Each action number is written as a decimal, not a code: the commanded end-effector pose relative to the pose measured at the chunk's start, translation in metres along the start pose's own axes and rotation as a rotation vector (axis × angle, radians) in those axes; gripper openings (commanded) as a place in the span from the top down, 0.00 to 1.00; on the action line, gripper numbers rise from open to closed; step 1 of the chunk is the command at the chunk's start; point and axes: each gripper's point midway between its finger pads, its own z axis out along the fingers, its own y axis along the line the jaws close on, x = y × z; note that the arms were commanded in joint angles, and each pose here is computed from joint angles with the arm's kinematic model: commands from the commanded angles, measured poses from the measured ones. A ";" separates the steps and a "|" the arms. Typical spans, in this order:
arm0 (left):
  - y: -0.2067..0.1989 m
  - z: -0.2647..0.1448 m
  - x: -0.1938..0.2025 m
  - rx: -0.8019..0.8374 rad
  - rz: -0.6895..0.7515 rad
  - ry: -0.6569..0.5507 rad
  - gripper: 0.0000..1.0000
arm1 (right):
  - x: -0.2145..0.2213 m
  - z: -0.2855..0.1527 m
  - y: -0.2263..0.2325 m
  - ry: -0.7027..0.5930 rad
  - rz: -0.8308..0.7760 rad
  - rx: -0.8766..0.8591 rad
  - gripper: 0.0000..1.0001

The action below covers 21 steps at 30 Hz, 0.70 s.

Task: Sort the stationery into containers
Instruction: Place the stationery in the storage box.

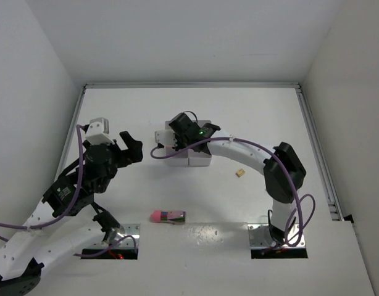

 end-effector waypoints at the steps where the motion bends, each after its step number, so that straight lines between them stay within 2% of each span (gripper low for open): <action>1: 0.001 0.000 -0.004 0.004 -0.016 -0.021 0.00 | -0.016 -0.007 -0.025 -0.015 -0.036 0.075 0.80; 21: 0.005 -0.005 -0.004 0.013 -0.027 -0.034 0.00 | -0.011 0.006 -0.019 0.147 -0.228 0.056 0.77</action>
